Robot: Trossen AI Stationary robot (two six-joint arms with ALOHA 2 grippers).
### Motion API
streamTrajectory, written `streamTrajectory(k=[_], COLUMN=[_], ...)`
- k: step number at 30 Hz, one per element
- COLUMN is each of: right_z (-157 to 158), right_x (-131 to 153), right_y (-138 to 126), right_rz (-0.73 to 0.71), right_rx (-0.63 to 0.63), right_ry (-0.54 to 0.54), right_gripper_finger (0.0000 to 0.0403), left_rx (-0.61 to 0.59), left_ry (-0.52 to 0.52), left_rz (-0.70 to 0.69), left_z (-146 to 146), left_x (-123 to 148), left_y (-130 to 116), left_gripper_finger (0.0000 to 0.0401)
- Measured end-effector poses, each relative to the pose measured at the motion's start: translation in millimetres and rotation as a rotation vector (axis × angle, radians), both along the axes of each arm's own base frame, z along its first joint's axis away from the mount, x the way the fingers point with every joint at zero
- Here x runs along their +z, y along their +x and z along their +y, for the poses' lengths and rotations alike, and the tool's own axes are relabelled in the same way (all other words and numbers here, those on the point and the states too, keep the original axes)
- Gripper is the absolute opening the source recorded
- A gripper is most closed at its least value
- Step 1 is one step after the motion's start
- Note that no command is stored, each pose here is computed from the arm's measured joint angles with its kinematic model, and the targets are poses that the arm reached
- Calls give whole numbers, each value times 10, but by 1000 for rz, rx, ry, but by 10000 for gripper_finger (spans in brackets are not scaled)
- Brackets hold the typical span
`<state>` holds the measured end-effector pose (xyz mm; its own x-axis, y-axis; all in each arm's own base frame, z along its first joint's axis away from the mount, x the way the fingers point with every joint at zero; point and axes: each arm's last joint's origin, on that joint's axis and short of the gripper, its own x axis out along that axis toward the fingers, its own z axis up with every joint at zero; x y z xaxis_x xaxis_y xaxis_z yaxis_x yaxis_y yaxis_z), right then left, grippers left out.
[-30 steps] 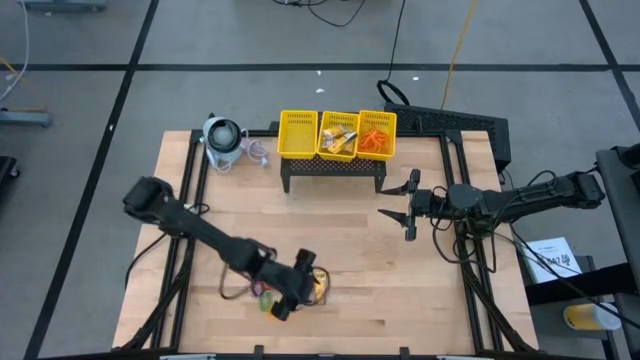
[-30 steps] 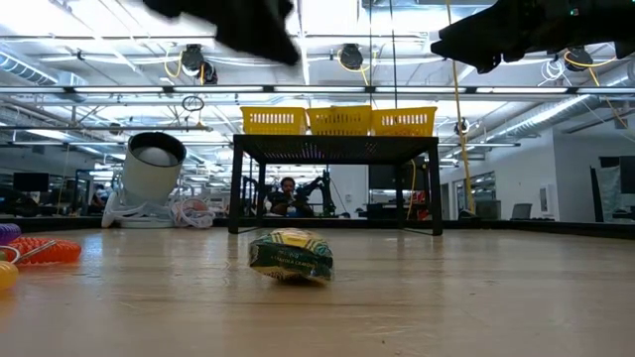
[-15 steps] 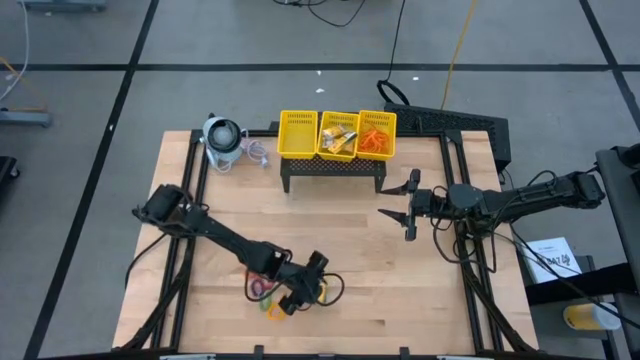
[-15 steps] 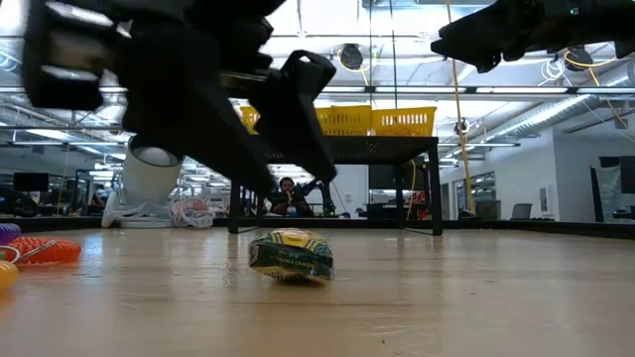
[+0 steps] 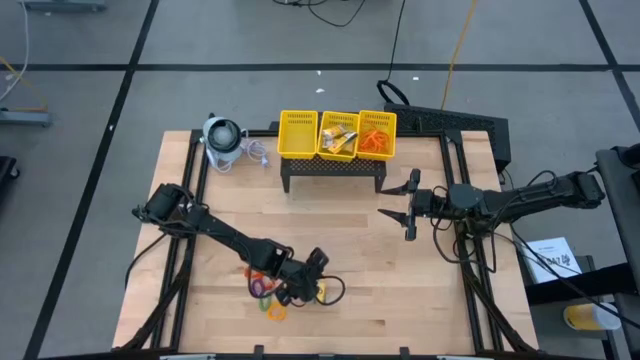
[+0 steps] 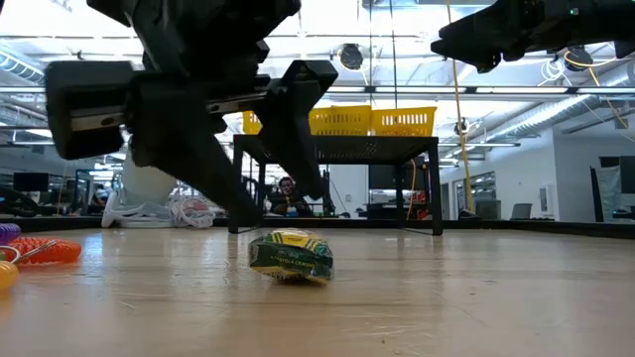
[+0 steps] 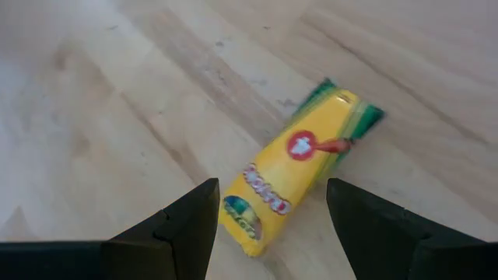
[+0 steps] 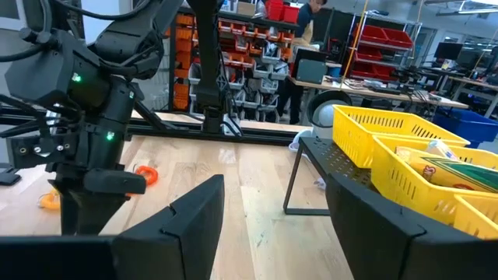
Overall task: Pick & Place Office Desk Supplies
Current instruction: Put the crayons box into the middle yellow bin on the shelf
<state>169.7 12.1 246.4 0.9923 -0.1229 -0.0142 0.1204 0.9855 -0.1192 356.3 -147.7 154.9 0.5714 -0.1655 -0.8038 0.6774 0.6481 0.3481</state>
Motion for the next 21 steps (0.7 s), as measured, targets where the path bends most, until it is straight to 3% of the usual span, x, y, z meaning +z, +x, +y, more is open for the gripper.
streamTrajectory(k=[9, 12, 17, 21], right_z=[0, 0, 0, -1], right_x=[-3, -6, -6, -6], right_y=[0, 0, 0, 0], right_rz=[3, 6, 6, 6], right_rx=[0, 0, -1, -2], right_ry=[0, -1, -1, -1], right_gripper_finger=[215, 215, 215, 215], left_rx=[-53, 47, 327, 391], left_ry=[19, 0, -4, -41], left_rz=[-4, -42, -136, -147], left_z=[-36, -39, 31, 100], left_x=[-247, -254, -207, -184], left_y=[85, 124, 182, 213], left_gripper_finger=[246, 246, 246, 246])
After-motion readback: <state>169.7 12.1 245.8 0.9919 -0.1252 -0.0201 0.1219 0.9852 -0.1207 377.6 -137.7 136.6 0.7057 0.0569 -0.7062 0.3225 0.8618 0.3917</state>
